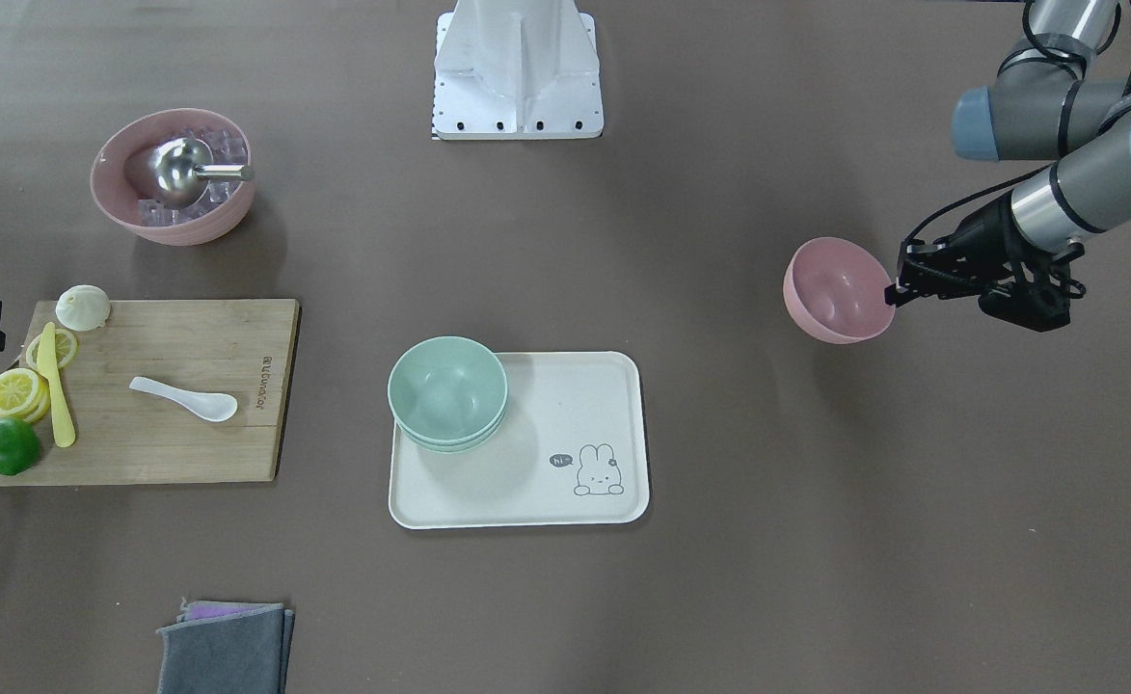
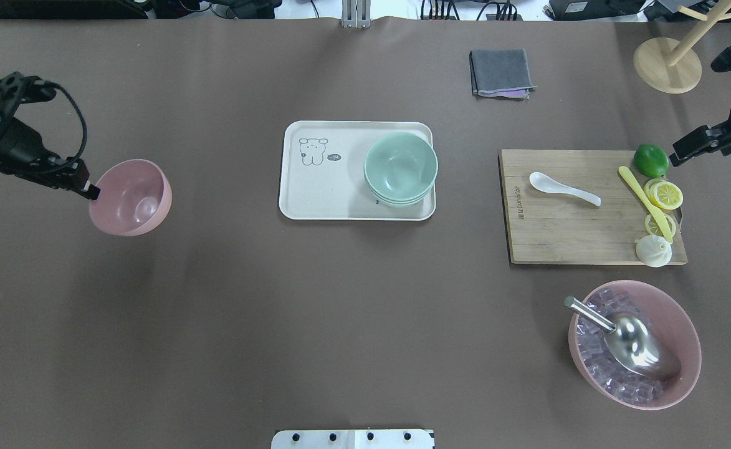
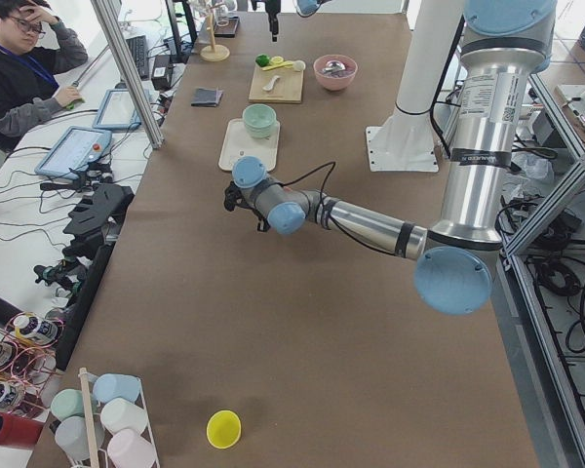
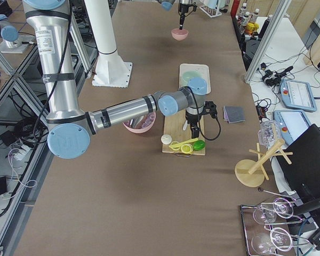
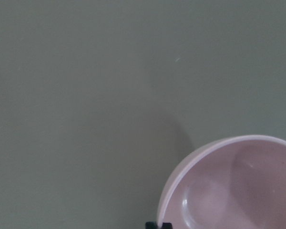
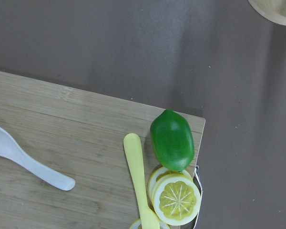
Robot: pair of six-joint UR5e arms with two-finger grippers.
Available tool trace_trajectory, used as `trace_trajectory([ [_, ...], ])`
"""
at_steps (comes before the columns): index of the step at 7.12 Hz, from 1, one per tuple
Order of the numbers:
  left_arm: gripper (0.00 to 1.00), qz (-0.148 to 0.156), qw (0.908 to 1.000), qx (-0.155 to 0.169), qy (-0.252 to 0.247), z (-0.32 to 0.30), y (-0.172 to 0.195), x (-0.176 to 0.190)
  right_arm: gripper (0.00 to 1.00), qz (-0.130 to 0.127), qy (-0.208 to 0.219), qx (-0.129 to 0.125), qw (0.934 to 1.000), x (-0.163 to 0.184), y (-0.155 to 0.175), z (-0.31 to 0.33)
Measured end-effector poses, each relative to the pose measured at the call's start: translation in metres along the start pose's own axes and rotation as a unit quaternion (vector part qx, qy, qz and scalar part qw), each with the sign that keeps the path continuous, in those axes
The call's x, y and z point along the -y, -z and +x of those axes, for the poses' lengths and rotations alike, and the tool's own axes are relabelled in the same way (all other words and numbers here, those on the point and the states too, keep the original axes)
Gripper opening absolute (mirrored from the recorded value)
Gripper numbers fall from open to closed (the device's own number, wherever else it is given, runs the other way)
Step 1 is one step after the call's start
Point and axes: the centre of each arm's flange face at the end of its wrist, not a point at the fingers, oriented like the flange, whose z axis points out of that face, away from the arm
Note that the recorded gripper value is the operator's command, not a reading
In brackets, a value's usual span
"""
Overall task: Stack pink bowl on green and place spoon
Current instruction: 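Carry the pink bowl over the mint-green bowl on the tray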
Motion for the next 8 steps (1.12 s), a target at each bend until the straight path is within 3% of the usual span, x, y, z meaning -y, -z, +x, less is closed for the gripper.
trace_trajectory([
  [2, 0.0, 0.004, 0.9991, 0.002, 0.042, 0.101, 0.016, 0.034, 1.0, 0.001, 0.001, 0.0, 1.0, -0.001, 0.001, 0.0],
  [5, 0.0, 0.012, 0.9955, 0.018, 0.092, 0.262, -0.038, 0.026, 1.0, 0.002, 0.002, 0.0, 1.0, -0.001, 0.001, 0.0],
  [8, 0.0, 0.038, 0.9902, 0.032, 0.13, 0.354, -0.077, 0.054, 1.0, 0.005, 0.002, -0.008, 1.0, -0.001, 0.001, 0.002],
])
